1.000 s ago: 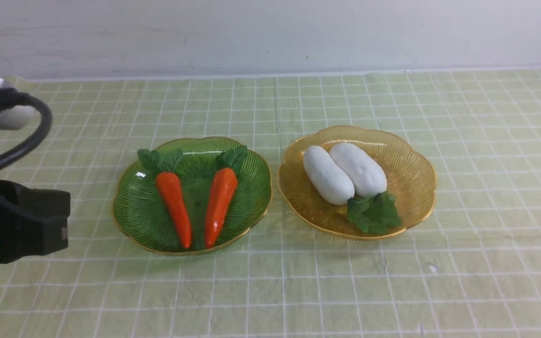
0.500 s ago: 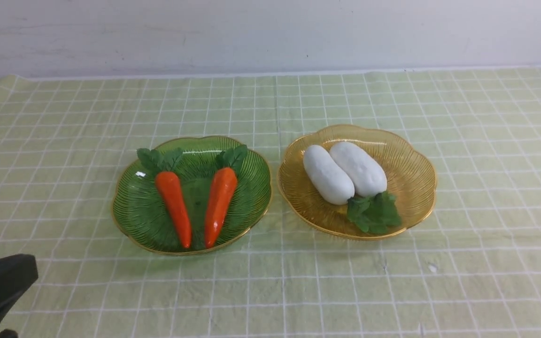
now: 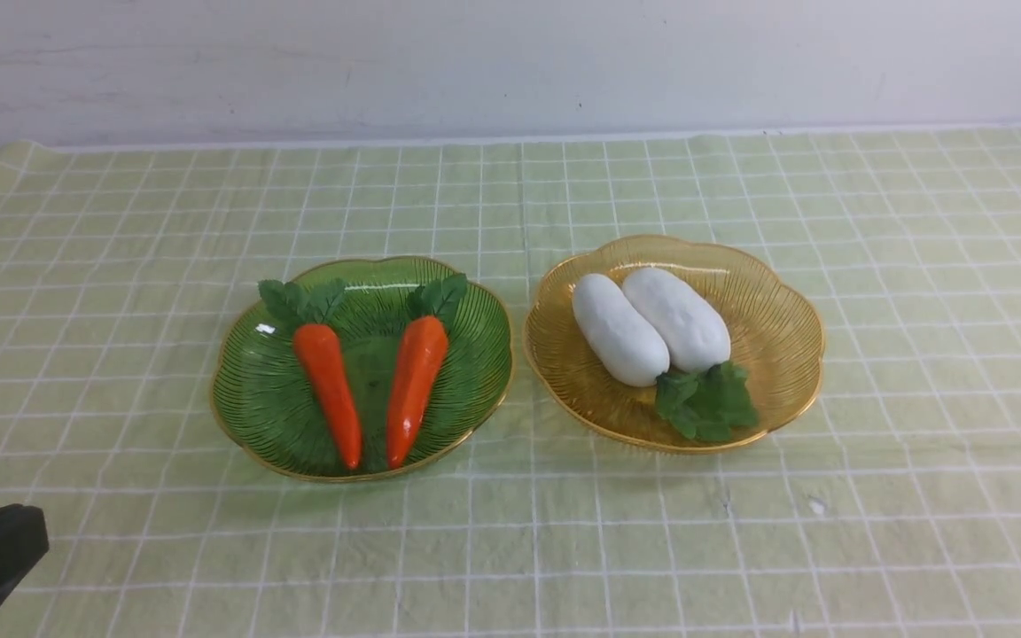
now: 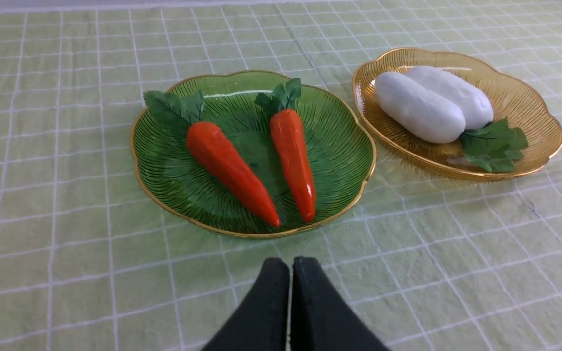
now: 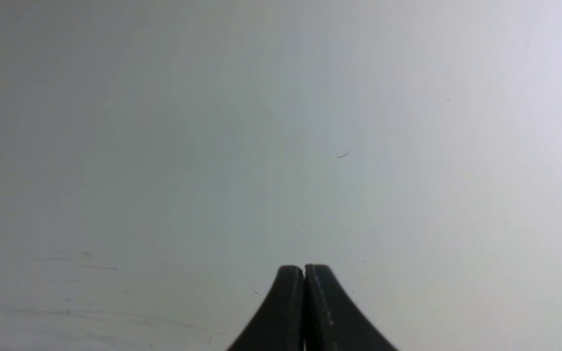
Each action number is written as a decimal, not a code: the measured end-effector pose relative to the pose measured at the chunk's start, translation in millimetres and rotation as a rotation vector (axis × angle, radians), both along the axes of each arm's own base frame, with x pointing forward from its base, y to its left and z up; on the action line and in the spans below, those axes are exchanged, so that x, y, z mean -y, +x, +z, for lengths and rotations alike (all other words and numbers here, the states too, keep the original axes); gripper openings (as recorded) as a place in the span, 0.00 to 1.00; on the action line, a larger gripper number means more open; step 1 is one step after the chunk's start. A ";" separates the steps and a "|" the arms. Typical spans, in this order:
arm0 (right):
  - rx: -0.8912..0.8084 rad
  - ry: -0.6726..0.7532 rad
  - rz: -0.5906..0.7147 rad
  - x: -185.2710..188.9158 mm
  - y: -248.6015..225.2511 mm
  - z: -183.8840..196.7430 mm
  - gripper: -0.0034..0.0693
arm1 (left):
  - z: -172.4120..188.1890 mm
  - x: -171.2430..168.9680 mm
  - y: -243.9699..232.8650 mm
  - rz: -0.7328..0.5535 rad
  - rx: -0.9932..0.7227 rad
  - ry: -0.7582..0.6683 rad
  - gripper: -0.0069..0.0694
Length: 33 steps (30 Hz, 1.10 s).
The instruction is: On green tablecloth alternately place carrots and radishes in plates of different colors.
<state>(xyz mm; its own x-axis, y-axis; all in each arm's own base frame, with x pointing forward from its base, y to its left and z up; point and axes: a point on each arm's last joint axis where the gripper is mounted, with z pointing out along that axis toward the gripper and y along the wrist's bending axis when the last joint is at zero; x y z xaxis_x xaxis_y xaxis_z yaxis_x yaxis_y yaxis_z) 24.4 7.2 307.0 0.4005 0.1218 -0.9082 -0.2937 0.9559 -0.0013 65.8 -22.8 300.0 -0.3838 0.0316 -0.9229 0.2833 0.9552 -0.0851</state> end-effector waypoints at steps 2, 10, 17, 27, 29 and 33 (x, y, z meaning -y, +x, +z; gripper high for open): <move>0.000 0.000 0.000 0.0 0.0 0.0 0.03 | -1.5 -1.0 0.5 0.002 0.012 0.024 0.08; 0.000 0.000 0.000 0.0 0.0 0.0 0.03 | -52.2 -17.3 -8.9 0.199 0.169 0.066 0.08; 0.000 0.000 0.000 0.0 0.0 0.0 0.03 | -120.9 -21.3 -13.0 0.262 0.123 0.085 0.08; -0.012 -0.002 0.002 -0.2 0.4 -1.0 0.03 | -129.4 -21.3 -13.5 0.262 0.089 0.090 0.08; -0.015 0.005 0.005 -0.2 0.4 -1.1 0.03 | -129.4 -21.3 -13.5 0.262 0.089 0.090 0.08; -0.018 0.008 0.007 -0.3 0.5 -1.3 0.03 | -129.4 -21.3 -13.5 0.262 0.089 0.090 0.08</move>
